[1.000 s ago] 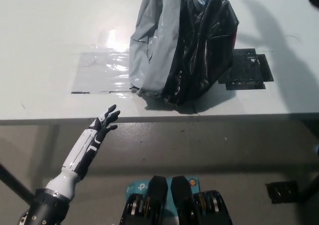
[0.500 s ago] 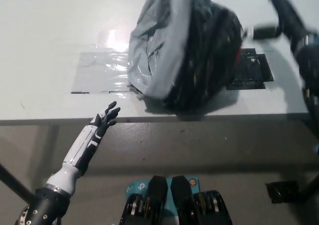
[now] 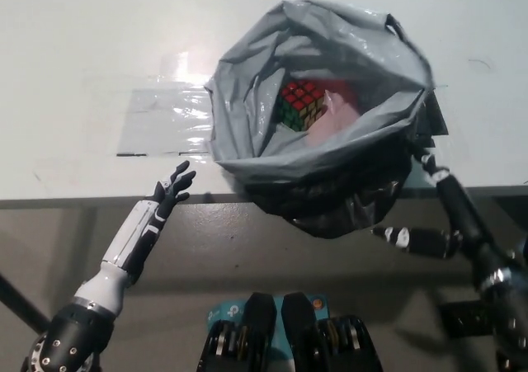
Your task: Use the right hand to pick up a rubix's cube and place it into a plastic bag and lift the bag
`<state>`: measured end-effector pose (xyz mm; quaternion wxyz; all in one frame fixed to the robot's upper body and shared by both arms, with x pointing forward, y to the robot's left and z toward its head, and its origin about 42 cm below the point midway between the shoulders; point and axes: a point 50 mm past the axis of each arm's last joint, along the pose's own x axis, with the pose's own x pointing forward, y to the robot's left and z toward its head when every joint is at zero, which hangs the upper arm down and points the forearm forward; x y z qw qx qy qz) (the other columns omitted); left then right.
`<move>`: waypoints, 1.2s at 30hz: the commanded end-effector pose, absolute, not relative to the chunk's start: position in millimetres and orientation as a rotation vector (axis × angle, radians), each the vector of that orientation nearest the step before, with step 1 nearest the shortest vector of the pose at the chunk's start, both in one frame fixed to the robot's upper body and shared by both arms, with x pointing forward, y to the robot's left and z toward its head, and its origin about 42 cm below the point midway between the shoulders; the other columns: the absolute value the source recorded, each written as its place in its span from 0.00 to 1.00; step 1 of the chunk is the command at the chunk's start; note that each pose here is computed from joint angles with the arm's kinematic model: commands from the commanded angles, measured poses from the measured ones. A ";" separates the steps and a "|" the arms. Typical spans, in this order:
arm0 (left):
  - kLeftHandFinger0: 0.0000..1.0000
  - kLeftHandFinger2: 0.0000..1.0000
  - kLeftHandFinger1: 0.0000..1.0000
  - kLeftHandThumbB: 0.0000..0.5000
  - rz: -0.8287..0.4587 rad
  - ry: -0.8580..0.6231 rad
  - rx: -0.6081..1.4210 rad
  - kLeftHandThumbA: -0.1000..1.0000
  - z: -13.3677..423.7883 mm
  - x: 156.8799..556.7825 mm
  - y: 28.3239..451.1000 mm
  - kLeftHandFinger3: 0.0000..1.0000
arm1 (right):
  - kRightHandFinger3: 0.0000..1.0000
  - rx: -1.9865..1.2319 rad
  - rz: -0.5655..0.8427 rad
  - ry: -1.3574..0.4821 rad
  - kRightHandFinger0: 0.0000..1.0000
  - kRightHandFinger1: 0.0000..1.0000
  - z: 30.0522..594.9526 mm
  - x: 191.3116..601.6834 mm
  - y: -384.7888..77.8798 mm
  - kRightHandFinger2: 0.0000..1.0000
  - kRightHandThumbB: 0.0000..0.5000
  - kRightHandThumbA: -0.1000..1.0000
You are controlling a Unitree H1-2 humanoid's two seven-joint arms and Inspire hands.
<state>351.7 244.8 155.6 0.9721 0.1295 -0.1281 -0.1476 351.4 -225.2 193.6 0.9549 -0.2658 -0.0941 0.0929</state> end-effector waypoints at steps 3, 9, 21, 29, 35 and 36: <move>1.00 1.00 1.00 0.40 -0.242 -0.335 0.259 1.00 170.9 348.7 261.4 1.00 | 1.00 -0.369 0.011 -0.952 1.00 1.00 278.5 259.9 -211.8 1.00 0.68 1.00; 1.00 1.00 1.00 0.42 -0.244 -0.311 0.261 1.00 163.4 342.1 261.9 1.00 | 1.00 -0.371 -0.006 -0.956 1.00 1.00 280.1 250.3 -215.1 1.00 0.70 1.00; 1.00 1.00 1.00 0.39 -0.243 -0.305 0.258 1.00 155.9 338.1 262.5 1.00 | 1.00 -0.392 -0.015 -0.994 1.00 1.00 253.1 230.0 -213.0 1.00 0.64 1.00; 1.00 1.00 1.00 0.38 -0.250 -0.250 0.237 1.00 132.8 313.1 259.6 1.00 | 1.00 -0.461 -0.027 -0.676 1.00 1.00 155.4 236.1 -206.2 1.00 0.62 1.00; 1.00 1.00 1.00 0.37 -0.256 -0.217 0.223 1.00 117.4 293.5 256.2 1.00 | 1.00 -0.454 -0.042 -0.509 1.00 1.00 110.3 235.5 -209.7 1.00 0.67 1.00; 1.00 1.00 1.00 0.38 -0.255 -0.215 0.219 1.00 115.8 291.5 256.8 1.00 | 1.00 -0.450 -0.043 -0.485 1.00 1.00 104.7 235.1 -210.6 1.00 0.69 1.00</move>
